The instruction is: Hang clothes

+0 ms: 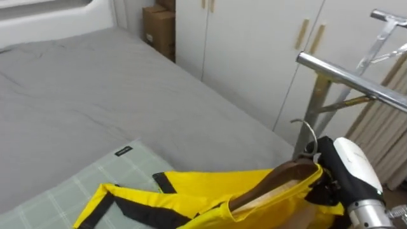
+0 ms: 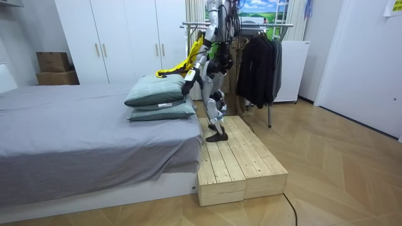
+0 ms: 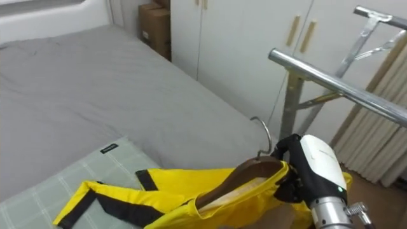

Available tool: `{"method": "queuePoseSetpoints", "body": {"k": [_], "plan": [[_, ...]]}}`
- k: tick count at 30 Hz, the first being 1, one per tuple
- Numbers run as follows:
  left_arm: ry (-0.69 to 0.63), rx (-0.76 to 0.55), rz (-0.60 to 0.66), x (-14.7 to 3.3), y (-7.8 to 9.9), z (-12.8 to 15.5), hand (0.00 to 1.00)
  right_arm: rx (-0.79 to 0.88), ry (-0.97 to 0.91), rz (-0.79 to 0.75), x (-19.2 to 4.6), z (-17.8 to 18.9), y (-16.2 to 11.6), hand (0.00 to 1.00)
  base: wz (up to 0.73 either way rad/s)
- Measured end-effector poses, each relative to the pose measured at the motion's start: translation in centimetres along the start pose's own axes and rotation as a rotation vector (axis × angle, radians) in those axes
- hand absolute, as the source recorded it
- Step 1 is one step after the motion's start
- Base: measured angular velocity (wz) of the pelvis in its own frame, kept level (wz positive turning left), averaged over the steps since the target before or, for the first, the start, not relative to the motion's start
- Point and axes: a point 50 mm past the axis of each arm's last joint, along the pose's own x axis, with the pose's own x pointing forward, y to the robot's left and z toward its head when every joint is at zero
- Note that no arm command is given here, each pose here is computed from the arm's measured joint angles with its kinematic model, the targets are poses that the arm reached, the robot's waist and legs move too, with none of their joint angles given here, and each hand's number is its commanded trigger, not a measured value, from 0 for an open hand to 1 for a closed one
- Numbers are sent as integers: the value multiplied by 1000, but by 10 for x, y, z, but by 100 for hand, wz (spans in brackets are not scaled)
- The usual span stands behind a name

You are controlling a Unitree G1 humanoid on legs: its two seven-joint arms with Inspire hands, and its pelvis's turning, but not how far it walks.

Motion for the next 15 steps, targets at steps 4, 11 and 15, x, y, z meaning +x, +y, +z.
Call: {"method": "queuePoseSetpoints", "body": {"k": [4,11,15], "plan": [[5,-8,-5,-4,-10,2,0,11,29,-13,0,-3,-1,100,-78],[-20,-15,-2,-13,-29,13,0,4,44,-33,0,-2,0,100,-68],[-67,20,-2,-15,-33,22,0,1,50,-39,0,-1,1,100,-47]]}}
